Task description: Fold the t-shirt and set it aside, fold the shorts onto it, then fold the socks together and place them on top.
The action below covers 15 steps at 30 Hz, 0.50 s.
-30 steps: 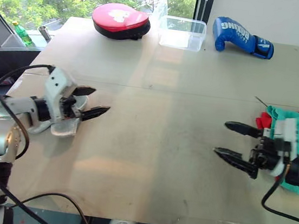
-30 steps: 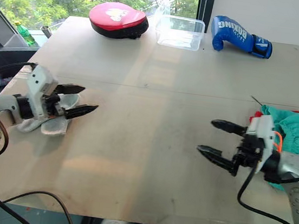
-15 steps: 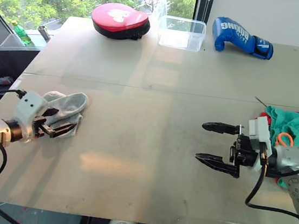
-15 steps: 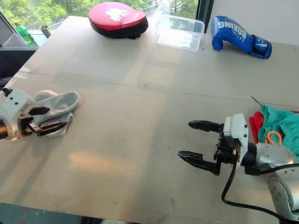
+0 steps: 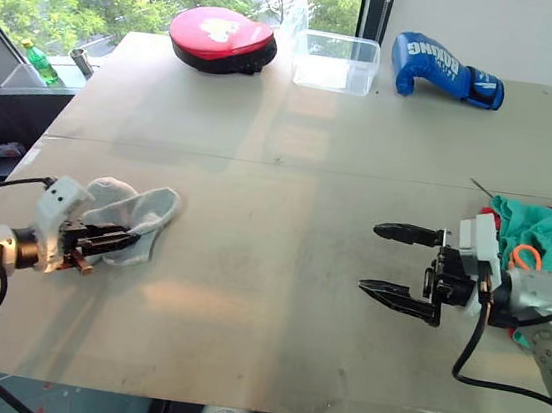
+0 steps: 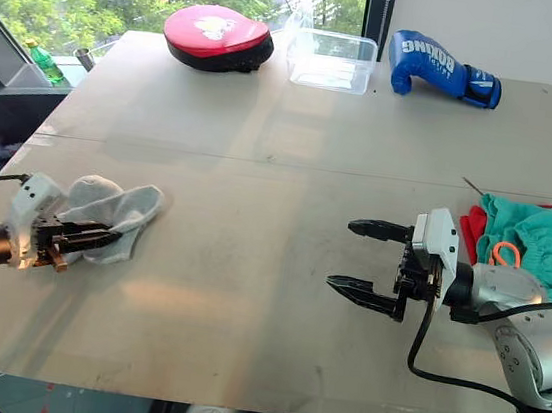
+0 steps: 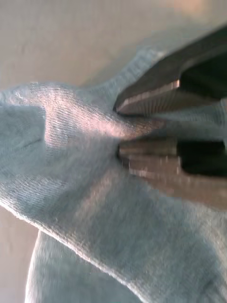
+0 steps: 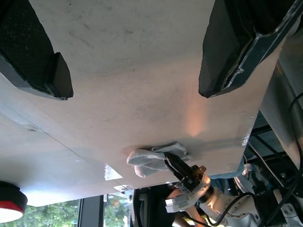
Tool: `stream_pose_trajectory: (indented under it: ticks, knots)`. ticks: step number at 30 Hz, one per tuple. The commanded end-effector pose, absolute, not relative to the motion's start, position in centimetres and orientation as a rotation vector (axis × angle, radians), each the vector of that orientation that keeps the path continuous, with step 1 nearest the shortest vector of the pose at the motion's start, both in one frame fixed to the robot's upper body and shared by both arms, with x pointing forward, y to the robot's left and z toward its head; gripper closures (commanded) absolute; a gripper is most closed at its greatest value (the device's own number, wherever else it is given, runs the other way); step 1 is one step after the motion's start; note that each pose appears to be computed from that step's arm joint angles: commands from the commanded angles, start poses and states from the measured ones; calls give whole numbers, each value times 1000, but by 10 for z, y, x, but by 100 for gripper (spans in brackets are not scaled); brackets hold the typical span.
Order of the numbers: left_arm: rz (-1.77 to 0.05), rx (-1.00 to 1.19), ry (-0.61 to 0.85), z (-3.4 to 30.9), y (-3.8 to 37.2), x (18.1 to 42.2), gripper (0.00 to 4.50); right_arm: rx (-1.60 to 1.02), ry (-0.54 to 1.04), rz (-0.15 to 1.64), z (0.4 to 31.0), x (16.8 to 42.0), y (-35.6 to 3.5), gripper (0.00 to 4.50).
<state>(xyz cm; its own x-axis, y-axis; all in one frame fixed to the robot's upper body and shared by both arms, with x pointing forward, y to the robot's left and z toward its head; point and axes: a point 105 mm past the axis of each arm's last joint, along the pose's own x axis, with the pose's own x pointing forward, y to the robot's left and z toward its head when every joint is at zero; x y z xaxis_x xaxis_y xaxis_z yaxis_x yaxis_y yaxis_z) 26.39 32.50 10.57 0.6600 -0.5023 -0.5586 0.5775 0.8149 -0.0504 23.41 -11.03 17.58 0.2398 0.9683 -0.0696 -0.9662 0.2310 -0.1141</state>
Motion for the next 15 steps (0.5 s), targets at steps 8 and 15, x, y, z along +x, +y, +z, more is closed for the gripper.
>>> stream_pose_trajectory:
  ticks: [8,15]
  knots:
    - [-937,81,520,107,197,277,445,-172,-92,1288,192,235,-114,0]
    - [-929,104,401,106,119,319,445,-157,-71,1233,191,240,-116,0]
